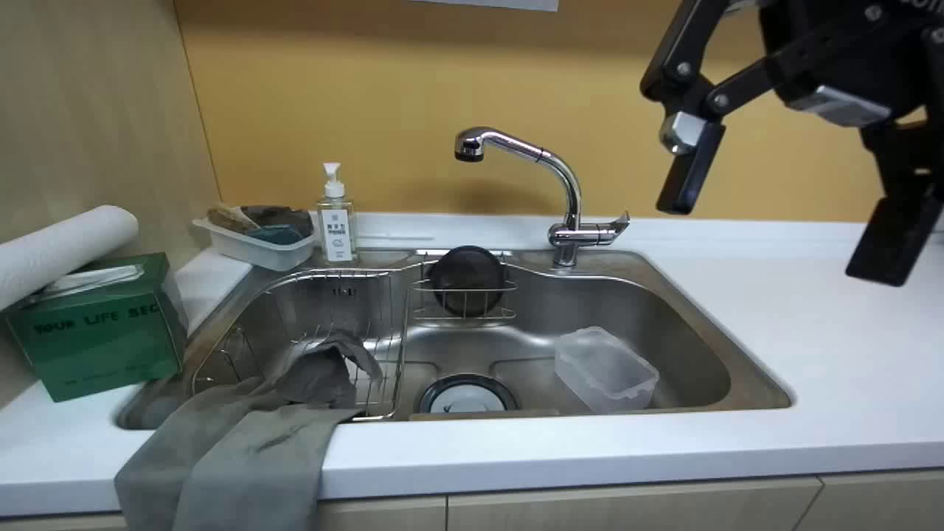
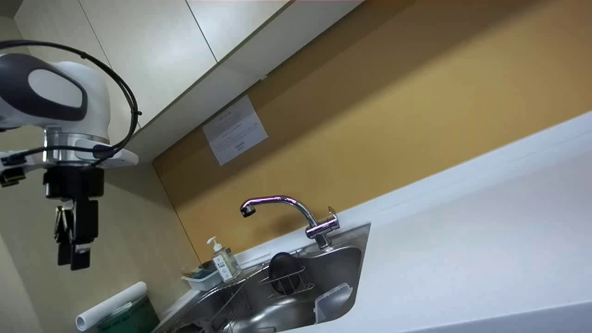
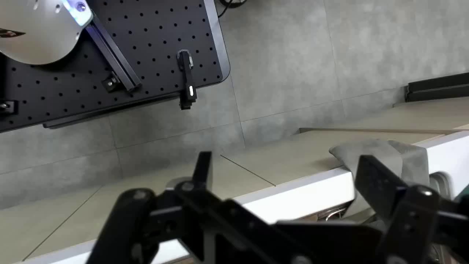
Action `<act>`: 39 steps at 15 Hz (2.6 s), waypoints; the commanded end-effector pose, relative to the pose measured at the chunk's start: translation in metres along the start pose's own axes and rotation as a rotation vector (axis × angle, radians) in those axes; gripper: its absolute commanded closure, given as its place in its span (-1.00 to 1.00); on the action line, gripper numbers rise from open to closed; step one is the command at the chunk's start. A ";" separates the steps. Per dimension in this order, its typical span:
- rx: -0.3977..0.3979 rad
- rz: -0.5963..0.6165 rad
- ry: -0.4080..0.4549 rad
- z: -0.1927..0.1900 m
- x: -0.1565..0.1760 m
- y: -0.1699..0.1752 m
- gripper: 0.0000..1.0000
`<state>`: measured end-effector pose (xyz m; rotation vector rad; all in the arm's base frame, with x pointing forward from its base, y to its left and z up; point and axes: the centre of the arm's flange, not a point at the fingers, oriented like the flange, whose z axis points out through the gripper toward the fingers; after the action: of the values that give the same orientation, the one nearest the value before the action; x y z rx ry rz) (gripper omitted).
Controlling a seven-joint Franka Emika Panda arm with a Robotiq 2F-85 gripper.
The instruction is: Remove the clear container from the sink and put it on the right side of the counter.
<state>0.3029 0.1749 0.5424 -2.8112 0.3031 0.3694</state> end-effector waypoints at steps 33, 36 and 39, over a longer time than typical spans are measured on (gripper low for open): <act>-0.113 -0.028 0.345 -0.016 0.142 -0.034 -1.00; -0.138 -0.002 0.335 -0.019 0.189 -0.014 -1.00; -0.186 -0.007 0.298 -0.016 0.234 -0.003 -1.00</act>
<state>0.4804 0.1361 0.4947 -3.0138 0.3585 -0.0774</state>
